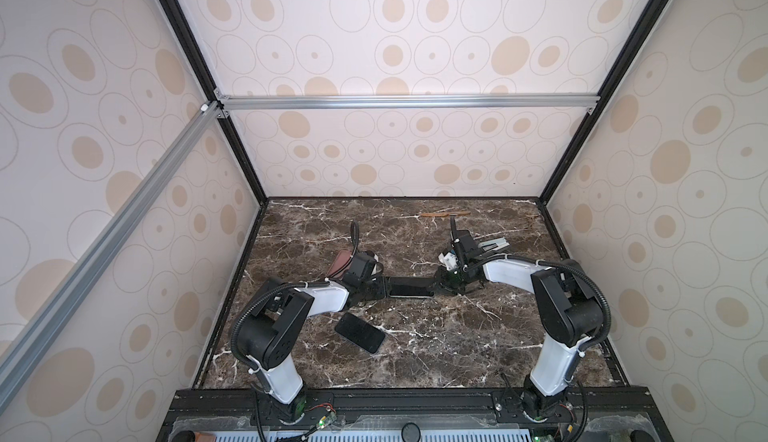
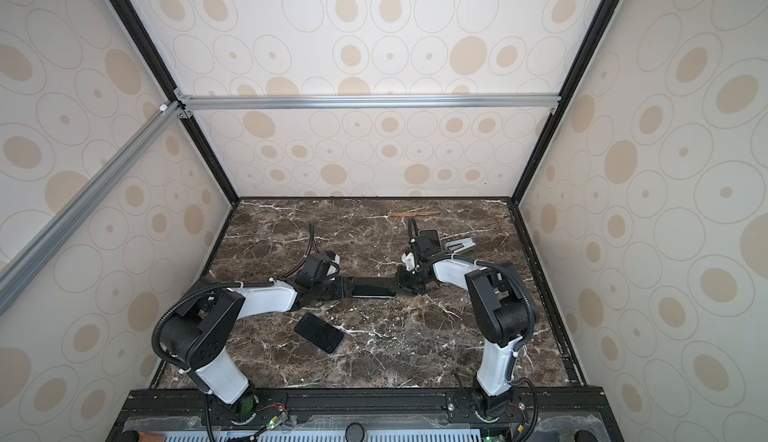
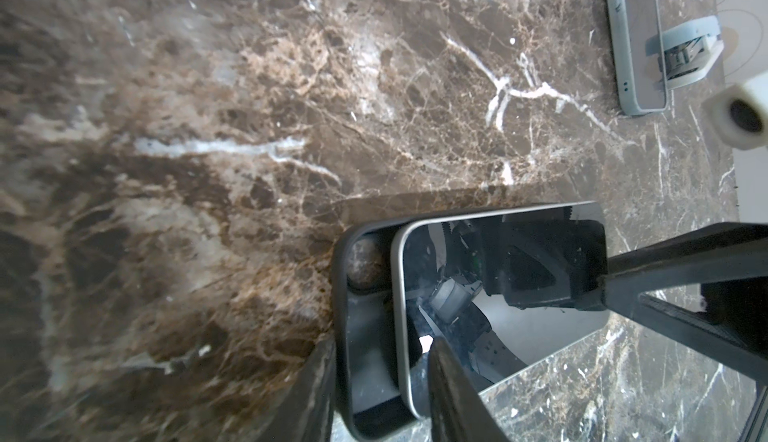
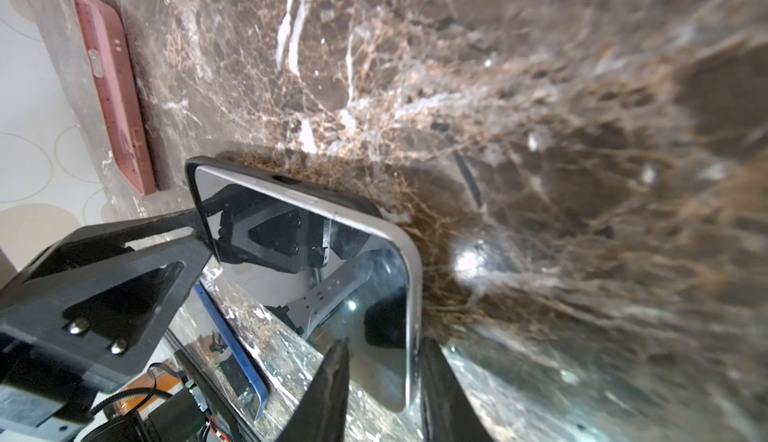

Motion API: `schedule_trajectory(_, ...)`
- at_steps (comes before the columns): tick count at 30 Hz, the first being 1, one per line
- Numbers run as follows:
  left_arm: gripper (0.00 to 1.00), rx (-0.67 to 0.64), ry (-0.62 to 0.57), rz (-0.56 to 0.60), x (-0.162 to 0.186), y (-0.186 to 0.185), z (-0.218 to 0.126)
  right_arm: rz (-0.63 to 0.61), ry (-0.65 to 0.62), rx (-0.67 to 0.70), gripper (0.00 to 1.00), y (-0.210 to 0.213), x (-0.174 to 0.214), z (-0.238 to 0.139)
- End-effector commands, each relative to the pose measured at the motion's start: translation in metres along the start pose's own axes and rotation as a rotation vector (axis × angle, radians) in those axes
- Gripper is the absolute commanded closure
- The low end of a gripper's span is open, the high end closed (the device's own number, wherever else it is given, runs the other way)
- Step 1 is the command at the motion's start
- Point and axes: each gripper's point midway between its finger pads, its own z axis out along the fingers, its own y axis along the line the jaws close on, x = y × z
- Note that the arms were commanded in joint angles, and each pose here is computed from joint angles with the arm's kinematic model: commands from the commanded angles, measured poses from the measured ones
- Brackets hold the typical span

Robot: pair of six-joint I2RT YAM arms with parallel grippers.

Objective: Put the phone into the phone case

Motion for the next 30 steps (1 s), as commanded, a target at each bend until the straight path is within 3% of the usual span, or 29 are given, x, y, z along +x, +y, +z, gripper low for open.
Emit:
schedule_trajectory(1, 0.65, -0.034, 0.076, -0.008, 0.024, 0.016, 0.008, -0.005, 0.010, -0.077, 0.69, 0.013, 0.000, 0.001)
schedule_trajectory(4, 0.72, -0.027, 0.076, -0.009, 0.026, 0.016, 0.008, -0.009, 0.004, -0.093, 0.70, 0.017, -0.001, -0.001)
schedule_trajectory(12, 0.74, -0.044, 0.075, -0.021, 0.032, 0.023, 0.009, 0.013, 0.017, -0.149, 0.72, 0.025, -0.002, 0.003)
schedule_trajectory(30, 0.73, -0.049, 0.071, -0.035, 0.033, 0.024, 0.009, 0.070, 0.119, 0.005, 0.84, -0.012, 0.014, 0.033)
